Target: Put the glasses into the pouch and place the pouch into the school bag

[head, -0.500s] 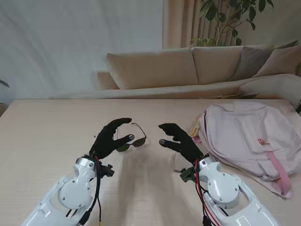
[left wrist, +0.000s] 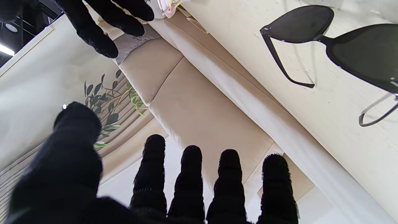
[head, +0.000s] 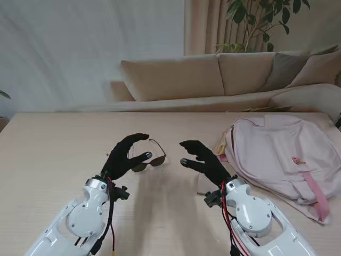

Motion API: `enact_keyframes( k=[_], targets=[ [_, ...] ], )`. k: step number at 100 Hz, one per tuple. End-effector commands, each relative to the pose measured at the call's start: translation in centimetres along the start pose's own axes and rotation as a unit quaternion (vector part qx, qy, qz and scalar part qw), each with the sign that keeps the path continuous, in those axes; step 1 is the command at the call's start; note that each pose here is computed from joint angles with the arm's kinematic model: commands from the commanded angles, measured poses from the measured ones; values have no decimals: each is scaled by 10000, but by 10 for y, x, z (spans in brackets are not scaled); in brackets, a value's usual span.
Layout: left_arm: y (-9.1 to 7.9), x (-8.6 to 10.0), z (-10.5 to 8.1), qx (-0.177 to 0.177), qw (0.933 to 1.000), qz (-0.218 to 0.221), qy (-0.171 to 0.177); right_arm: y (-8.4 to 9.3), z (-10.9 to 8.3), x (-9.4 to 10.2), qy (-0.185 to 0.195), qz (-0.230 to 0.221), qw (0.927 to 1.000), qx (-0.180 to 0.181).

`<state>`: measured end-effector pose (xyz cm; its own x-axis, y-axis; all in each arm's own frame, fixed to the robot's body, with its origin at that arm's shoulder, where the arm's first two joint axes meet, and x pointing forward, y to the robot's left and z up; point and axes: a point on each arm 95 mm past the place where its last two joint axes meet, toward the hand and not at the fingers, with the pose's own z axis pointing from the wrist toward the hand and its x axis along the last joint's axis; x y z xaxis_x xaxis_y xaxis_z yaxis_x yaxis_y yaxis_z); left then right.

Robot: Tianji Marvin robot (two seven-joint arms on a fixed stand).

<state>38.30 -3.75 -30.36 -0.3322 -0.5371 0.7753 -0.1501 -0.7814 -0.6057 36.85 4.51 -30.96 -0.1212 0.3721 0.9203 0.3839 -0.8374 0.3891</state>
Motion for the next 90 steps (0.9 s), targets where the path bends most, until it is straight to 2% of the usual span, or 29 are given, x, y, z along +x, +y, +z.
enact_keyframes(
  k=[1, 12, 19, 25, 32, 46, 61, 67, 73, 81, 90],
  targets=[
    [2, 0, -2, -38, 9999, 84, -44, -3, -1, 1, -7, 8, 10000, 79],
    [-3, -6, -3, 6, 9984, 466, -311, -4, -1, 2, -2, 44, 10000, 56],
    [-7, -11, -4, -210, 9940, 959, -482, -3, -2, 2, 7, 44, 10000, 48],
    [-11, -17, -5, -465, 9837, 1613, -646, -3, -1, 2, 3, 66, 10000, 43],
    [-15, -23, -6, -776, 9687, 2223, -787, -2, -2, 2, -1, 73, 10000, 39],
    [-20, -34, 2, -1094, 9449, 2949, -904, -1, 0, 1, 1, 76, 10000, 20],
    [-18, -44, 15, -1301, 9266, 3387, -987, -1, 0, 0, -17, 91, 10000, 10],
    [-16, -46, 20, -1366, 9229, 3449, -1027, -1, 1, 0, -20, 98, 9999, 12],
    [-15, -48, 23, -1430, 9163, 3590, -1052, 0, 1, 0, -16, 101, 9999, 5],
    [-10, -51, 29, -1479, 9141, 3601, -1135, 1, 1, 0, -8, 103, 9999, -8],
    [-5, -56, 35, -1571, 9070, 3712, -1219, 2, 2, 0, -1, 113, 9999, -20]
  ],
)
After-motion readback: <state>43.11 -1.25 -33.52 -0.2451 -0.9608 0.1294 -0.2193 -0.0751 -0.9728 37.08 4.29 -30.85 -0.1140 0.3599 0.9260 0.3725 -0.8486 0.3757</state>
